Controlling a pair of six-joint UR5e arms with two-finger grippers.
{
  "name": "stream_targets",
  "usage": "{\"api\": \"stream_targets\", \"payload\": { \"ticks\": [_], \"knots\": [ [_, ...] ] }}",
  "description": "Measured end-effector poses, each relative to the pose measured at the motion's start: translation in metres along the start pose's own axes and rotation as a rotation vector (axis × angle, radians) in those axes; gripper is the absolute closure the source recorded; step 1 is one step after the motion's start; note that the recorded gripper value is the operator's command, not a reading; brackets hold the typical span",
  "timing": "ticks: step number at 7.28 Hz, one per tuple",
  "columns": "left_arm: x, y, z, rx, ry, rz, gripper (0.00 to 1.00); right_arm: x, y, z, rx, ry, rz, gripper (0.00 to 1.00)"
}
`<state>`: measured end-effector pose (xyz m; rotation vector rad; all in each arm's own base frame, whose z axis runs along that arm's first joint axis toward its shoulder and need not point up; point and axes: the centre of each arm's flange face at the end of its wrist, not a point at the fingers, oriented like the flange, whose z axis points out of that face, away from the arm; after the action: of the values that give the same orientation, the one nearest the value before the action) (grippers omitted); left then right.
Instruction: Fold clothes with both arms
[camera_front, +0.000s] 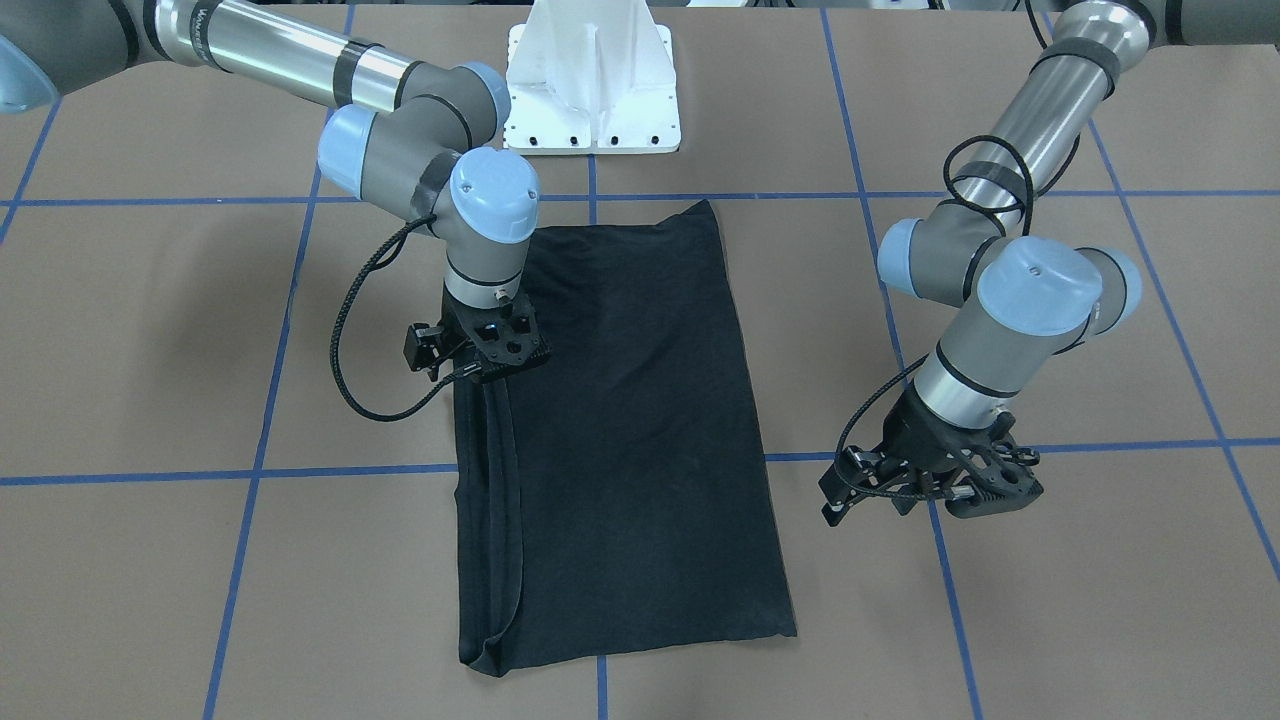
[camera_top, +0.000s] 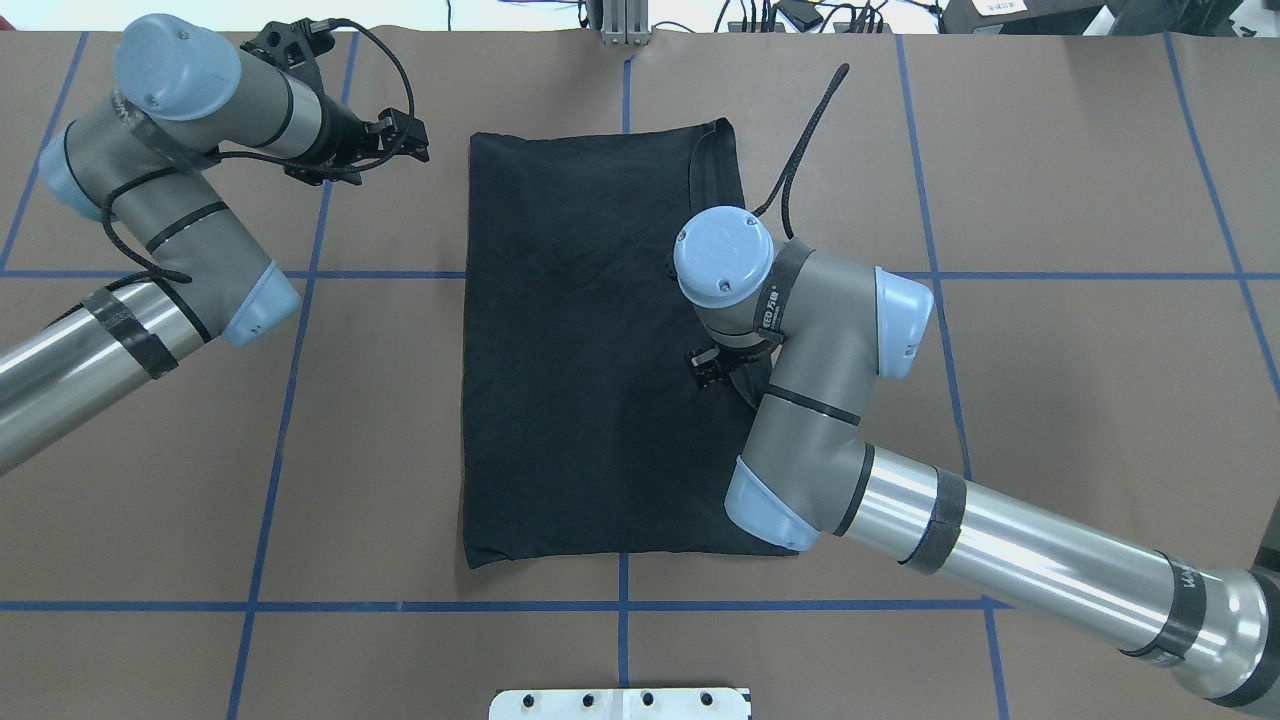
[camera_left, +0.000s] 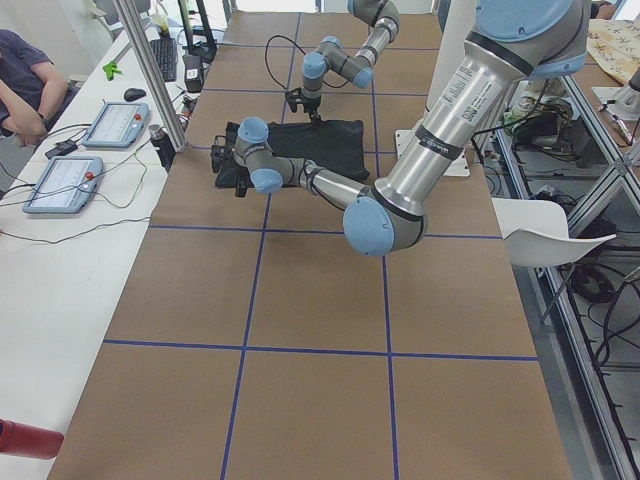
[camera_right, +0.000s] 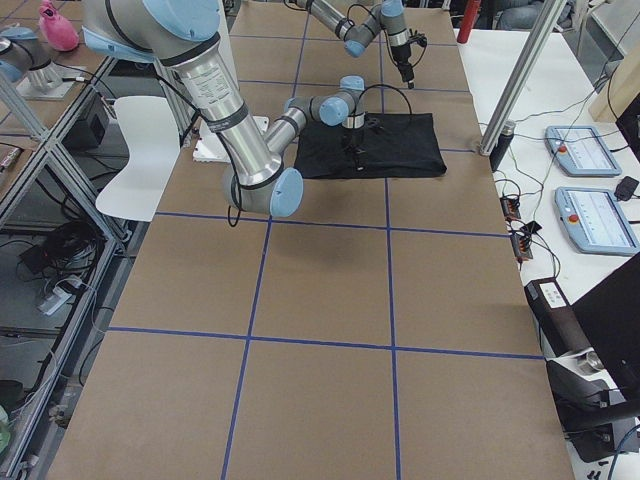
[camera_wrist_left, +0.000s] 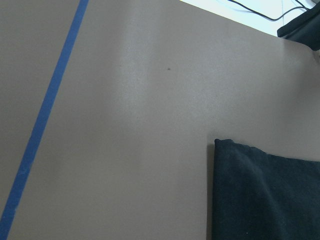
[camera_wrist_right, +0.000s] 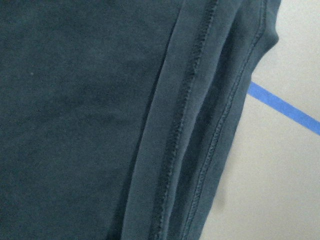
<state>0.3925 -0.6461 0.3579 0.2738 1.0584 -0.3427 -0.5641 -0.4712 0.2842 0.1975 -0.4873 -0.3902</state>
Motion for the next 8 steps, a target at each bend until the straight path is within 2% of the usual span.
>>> {"api": "stream_targets", "payload": {
  "ticks": [4, 6, 8],
  "knots": [
    [0.002, 0.0, -0.001, 0.001, 0.002, 0.001, 0.0, 0.037, -0.004, 0.011, -0.015, 0.023, -0.016, 0.0],
    [0.002, 0.0, 0.0, 0.001, 0.002, 0.001, 0.0, 0.084, 0.001, 0.023, -0.034, 0.042, -0.033, 0.0],
    [0.002, 0.0, 0.0, 0.001, 0.002, 0.001, 0.0, 0.126, 0.007, 0.014, -0.038, 0.018, -0.035, 0.0]
  ]
}}
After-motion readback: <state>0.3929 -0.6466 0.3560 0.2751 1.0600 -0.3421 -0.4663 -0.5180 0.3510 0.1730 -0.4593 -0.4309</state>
